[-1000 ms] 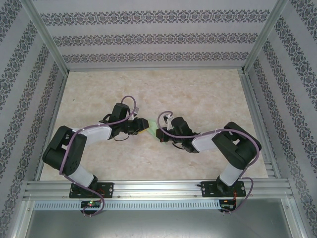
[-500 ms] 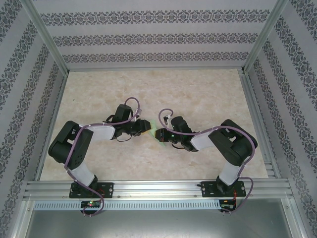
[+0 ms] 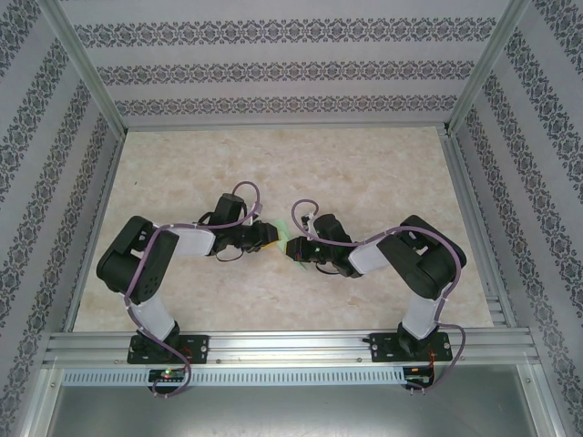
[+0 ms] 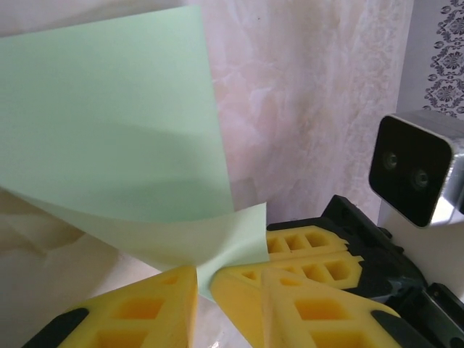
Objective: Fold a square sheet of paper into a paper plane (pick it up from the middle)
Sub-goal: Fold the wing for the fifth time at the center of the table.
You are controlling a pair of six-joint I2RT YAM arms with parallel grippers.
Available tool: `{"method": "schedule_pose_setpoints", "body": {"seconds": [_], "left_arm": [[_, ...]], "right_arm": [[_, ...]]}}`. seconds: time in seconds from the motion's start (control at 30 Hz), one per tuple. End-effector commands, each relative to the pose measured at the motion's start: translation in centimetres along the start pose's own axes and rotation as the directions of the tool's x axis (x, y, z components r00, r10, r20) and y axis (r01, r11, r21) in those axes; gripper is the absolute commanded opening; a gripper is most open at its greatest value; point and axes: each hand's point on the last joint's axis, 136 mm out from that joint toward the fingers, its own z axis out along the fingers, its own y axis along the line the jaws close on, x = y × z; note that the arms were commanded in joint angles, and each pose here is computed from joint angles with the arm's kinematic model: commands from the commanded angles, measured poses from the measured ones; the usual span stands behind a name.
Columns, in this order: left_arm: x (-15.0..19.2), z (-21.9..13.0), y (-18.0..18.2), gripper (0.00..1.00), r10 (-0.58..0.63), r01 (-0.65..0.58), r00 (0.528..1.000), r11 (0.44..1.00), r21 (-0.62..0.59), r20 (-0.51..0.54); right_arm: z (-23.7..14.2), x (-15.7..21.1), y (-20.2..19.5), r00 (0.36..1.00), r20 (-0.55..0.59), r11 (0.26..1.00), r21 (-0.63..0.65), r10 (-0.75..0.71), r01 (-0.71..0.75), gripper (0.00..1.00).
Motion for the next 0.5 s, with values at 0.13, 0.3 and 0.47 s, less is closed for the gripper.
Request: {"method": "schedule_pose_setpoints", "body": {"seconds": [0.13,0.3,0.47], "left_arm": [[-0.38,0.97,-1.75,0.29,0.063,-0.062,0.998,0.996,0.06,-0.011],[-0.43,1.29,-1.56,0.28,0.062,-0.061,0.998,0.996,0.058,-0.017],[-0.56,1.62,-1.39,0.27,0.062,-0.06,0.998,0.997,0.055,-0.02]], "right_arm": [[0.18,-0.51,-0.29,1.0,-0.002,1.0,-0.003,0.026,-0.026,0.0],[0.22,-0.42,-0.48,1.0,-0.004,1.0,-0.001,0.031,-0.031,0.0],[0.32,-0.08,-0.82,0.999,-0.016,0.999,0.005,0.039,-0.039,0.0]]}}
